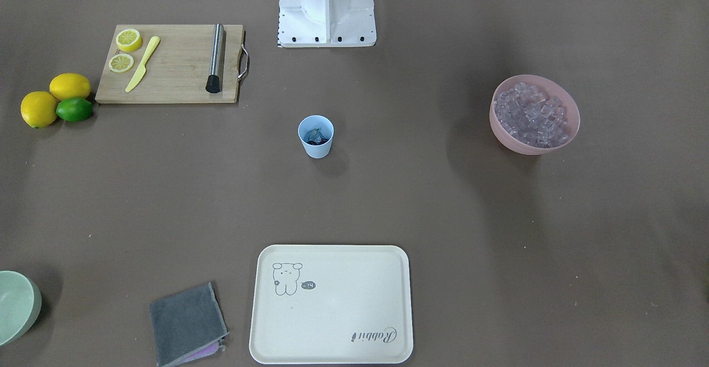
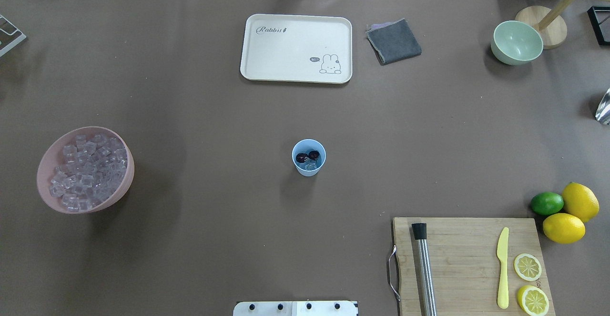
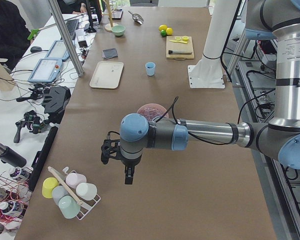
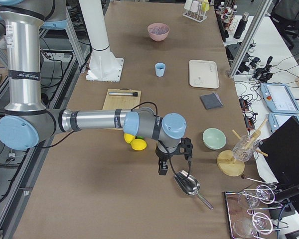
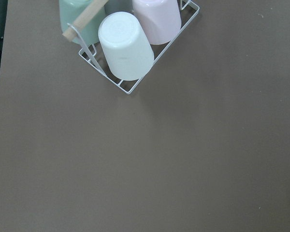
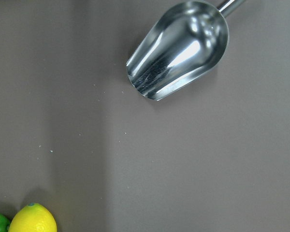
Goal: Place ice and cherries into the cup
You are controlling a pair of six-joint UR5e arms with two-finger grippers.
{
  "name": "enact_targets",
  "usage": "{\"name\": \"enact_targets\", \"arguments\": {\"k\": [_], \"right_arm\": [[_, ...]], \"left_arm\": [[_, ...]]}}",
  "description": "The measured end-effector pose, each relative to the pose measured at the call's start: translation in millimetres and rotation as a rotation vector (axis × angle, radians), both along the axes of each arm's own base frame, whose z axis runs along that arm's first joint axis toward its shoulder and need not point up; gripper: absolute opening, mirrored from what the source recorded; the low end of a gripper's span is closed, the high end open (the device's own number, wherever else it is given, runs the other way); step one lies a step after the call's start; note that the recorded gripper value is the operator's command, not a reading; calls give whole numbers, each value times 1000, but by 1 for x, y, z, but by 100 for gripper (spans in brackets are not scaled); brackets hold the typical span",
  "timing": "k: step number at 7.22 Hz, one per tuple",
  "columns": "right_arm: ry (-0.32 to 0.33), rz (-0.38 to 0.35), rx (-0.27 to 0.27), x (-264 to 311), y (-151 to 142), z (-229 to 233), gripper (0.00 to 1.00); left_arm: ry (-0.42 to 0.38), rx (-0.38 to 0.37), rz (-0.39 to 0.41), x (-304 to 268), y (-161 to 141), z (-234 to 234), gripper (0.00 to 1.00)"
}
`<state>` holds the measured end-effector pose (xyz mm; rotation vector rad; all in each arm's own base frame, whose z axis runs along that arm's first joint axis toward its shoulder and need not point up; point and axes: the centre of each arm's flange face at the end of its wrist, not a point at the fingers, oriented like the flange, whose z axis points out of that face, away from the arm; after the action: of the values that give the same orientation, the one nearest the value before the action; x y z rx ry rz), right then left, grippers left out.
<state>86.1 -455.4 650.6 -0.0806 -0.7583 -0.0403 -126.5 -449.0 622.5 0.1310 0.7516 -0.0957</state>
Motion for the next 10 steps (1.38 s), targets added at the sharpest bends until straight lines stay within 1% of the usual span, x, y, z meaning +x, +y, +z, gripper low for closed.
{"name": "enact_targets", "arguments": {"k": [1, 3, 10], "right_arm": [[-3, 17, -17, 7, 6, 8, 100], [-3, 37, -27, 15, 12, 13, 100], [3, 44, -9, 18, 6, 4, 100]], "left_arm": [[0, -2, 0, 0, 0, 1, 98], [0, 2, 3, 2, -2, -2, 98], [-2, 16, 13, 7, -9, -10, 98]]}}
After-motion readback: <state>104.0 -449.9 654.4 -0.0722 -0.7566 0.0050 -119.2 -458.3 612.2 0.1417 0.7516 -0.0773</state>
